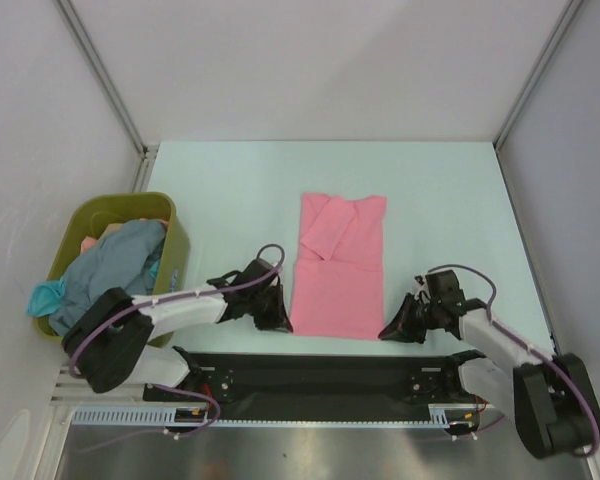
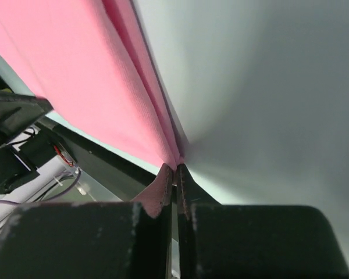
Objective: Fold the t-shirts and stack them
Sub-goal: Fold the tshirt
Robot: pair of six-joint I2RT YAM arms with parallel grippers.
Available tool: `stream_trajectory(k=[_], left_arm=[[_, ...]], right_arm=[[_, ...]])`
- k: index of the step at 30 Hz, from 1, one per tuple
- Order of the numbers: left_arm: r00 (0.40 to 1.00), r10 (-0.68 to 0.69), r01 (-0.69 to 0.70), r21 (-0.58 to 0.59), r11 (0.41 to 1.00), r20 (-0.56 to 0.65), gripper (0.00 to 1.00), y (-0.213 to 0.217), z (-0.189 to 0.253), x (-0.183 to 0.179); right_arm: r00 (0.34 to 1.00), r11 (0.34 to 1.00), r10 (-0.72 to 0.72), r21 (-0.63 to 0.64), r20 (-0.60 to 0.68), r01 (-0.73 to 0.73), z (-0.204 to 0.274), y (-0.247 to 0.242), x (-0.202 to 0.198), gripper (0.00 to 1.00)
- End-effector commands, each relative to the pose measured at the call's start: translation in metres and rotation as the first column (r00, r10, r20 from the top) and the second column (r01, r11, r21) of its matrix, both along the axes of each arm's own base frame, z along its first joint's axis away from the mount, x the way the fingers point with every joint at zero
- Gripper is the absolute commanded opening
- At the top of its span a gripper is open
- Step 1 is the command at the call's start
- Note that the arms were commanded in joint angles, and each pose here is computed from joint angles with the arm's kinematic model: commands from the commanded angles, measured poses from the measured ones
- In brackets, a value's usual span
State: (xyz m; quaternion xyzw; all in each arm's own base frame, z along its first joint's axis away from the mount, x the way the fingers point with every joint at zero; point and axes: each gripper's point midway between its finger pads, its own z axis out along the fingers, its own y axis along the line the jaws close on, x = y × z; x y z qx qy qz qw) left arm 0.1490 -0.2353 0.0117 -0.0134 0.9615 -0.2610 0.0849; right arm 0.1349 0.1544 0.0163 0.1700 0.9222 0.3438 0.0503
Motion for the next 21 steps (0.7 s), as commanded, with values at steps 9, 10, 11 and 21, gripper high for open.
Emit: stream_trajectory(k=[9,10,11,21], left_arm=[[0.989,0.017,0.008,0.162,0.987,-0.150,0.00,0.037,-0.017,-0.087],[0.989,0.018,0.005,0.159,0.987,-0.145,0.00,0.035,-0.015,-0.086],[0.990,0.018,0.004,0.155,0.988,-0.140,0.00,0.033,-0.012,-0.084],[0.998,0.047,-0.042,0.147,0.988,-0.032,0.00,0.022,0.025,-0.021]], right_arm=[[0.997,0.999,-0.033,-0.028,-0.072,0.032,-0.001,-0.006,-0.058,0.00],[0.997,0.999,-0.030,-0.029,-0.069,0.028,0.001,-0.006,-0.057,0.00],[0.997,0.999,-0.028,-0.031,-0.066,0.026,0.002,-0.006,-0.057,0.00],[0.999,1.000,-0.001,-0.023,0.043,0.002,0.042,0.004,0.006,0.00]])
